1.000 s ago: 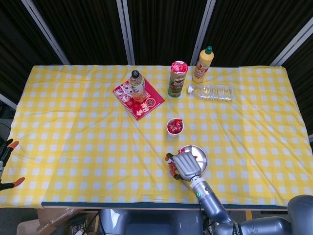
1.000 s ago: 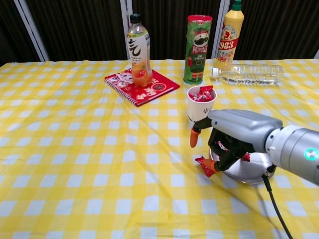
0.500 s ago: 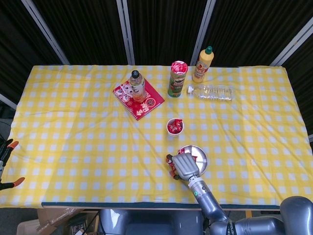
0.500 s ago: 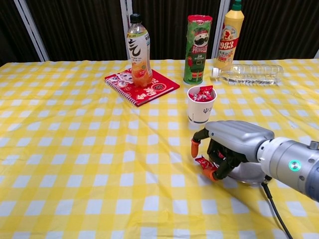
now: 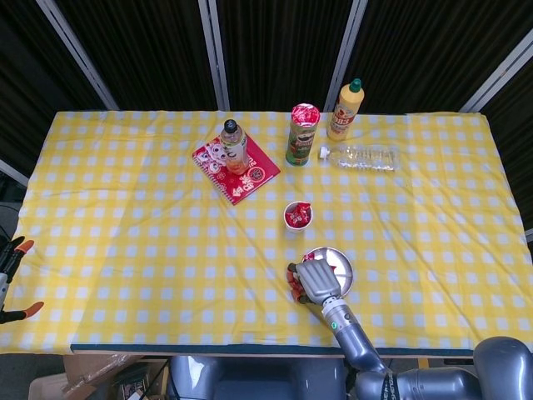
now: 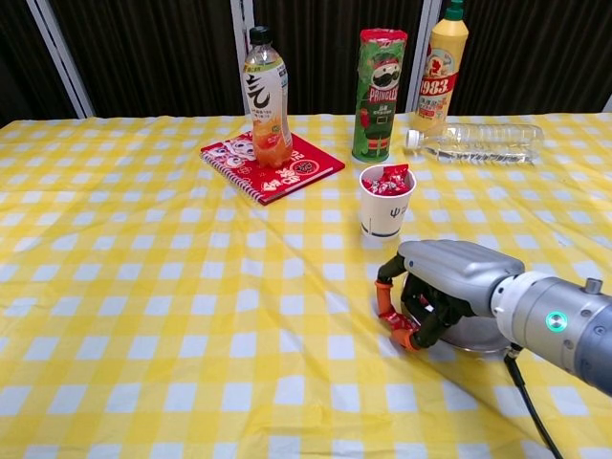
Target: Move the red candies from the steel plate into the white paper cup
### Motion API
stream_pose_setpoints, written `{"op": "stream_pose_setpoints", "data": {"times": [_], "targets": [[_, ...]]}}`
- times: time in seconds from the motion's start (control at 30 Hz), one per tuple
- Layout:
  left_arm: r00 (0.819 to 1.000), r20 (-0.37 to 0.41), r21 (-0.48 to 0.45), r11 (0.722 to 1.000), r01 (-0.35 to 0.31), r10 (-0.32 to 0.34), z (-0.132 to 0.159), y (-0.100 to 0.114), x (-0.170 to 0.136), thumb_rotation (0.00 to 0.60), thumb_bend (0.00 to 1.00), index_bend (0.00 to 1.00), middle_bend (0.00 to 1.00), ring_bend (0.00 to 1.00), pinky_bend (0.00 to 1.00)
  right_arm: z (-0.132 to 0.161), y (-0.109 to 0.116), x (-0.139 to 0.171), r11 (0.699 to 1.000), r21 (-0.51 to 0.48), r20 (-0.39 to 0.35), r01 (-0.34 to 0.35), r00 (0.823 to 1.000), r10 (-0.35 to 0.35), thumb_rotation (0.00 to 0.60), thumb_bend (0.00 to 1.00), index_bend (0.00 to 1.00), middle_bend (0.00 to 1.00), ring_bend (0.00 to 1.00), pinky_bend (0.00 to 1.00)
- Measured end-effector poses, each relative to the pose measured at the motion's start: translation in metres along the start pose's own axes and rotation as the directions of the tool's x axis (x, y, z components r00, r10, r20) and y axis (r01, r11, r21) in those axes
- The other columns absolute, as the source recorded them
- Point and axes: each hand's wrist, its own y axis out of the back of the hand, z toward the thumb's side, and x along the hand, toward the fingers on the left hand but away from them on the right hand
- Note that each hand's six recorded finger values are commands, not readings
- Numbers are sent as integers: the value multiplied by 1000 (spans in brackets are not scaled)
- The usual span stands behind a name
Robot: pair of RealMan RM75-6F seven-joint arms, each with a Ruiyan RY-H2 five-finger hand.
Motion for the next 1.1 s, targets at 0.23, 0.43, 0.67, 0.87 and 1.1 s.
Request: {"op": "stream_pose_setpoints", "data": {"times": [0.23, 0.43, 0.67, 0.87, 1.1], "targets": [[1000, -1, -3, 1000, 2, -2, -1, 0, 0, 600, 19, 0, 0, 0, 0, -2, 2, 0, 1000, -15, 3, 5, 1000, -5, 600, 503, 587, 824, 855, 972], [1000, 0, -4, 1000, 3, -3, -1, 0, 0, 600, 19, 0, 0, 0, 0, 2, 12, 4, 999, -24, -14, 26, 1000, -26, 600, 513, 593, 823, 854, 972], [1000, 1, -4, 1000, 2, -2, -1, 0, 0, 600, 19, 0, 0, 0, 0, 10, 34, 14, 997, -43, -43, 67, 997, -69, 600, 512, 593, 824, 855, 972], [1000, 1, -2, 1000, 1, -1, 0, 0, -1, 600, 19, 0, 0, 0, 0, 15, 71, 13, 986, -102, -44, 132, 990, -137, 600, 513, 593, 824, 854, 972], [1000, 0, 1, 1000, 3, -3, 0, -1, -1, 600, 19, 0, 0, 0, 0, 18, 113, -2, 971, -144, -23, 192, 980, -198, 600, 513, 593, 823, 855, 972]]}}
